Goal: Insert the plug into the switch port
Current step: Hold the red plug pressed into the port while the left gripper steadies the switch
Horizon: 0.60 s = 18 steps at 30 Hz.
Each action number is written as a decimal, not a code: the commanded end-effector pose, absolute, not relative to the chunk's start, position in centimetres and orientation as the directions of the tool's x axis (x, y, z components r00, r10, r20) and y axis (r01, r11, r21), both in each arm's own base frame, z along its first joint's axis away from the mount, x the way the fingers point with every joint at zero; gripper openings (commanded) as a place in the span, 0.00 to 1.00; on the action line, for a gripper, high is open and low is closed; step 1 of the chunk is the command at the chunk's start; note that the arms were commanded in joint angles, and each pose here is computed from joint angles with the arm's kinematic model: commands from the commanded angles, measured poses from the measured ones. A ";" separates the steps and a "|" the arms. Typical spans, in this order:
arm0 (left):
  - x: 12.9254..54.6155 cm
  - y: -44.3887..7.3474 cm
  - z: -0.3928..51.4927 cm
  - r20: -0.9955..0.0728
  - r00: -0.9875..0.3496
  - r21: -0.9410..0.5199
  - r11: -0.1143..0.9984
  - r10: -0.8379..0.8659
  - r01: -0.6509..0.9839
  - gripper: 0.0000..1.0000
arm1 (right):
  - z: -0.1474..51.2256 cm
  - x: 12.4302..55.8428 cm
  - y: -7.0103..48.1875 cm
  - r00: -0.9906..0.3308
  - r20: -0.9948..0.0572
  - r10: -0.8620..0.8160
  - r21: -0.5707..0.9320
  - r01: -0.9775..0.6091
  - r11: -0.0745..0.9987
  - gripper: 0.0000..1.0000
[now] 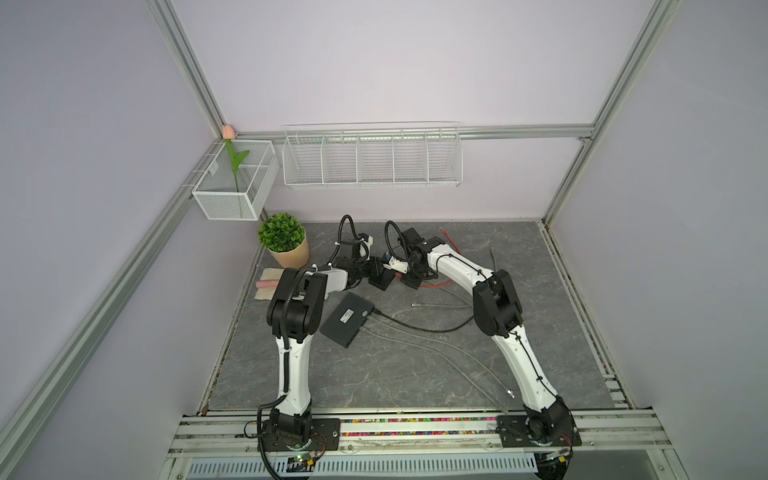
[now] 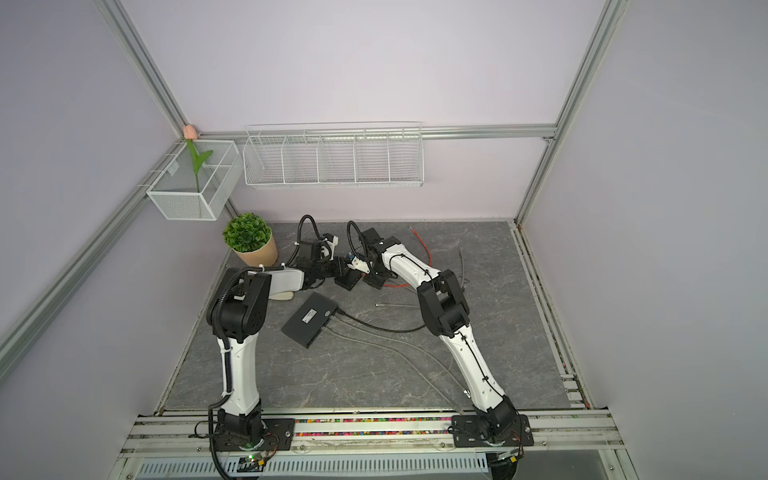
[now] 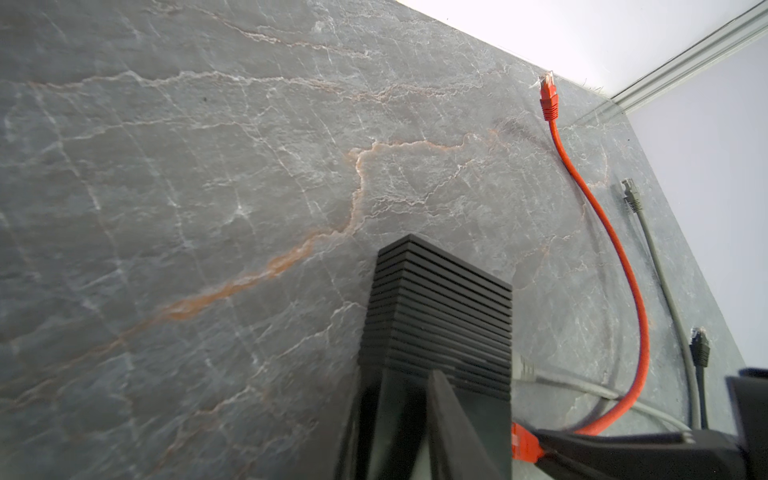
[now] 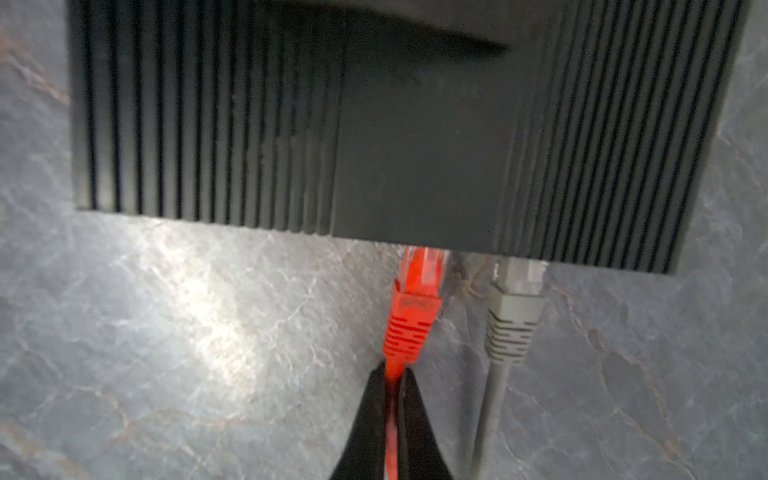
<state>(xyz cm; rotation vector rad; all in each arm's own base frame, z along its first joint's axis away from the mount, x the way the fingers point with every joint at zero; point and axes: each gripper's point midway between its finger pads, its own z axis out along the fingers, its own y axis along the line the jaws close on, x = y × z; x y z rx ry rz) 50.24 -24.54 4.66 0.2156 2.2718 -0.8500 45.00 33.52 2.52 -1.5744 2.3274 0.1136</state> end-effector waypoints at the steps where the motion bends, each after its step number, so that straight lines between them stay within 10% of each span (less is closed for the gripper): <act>1: 43.7 -31.1 1.1 -0.538 -0.839 -0.603 0.656 0.085 0.453 0.27 | 9.4 46.6 40.5 -0.174 -0.617 -0.768 -0.157 -0.929 0.337 0.07; 18: 42.6 -32.5 0.6 -0.530 -0.835 -0.592 0.641 0.146 0.488 0.26 | 11.3 47.4 38.8 -0.148 -0.623 -0.768 -0.210 -0.914 0.346 0.07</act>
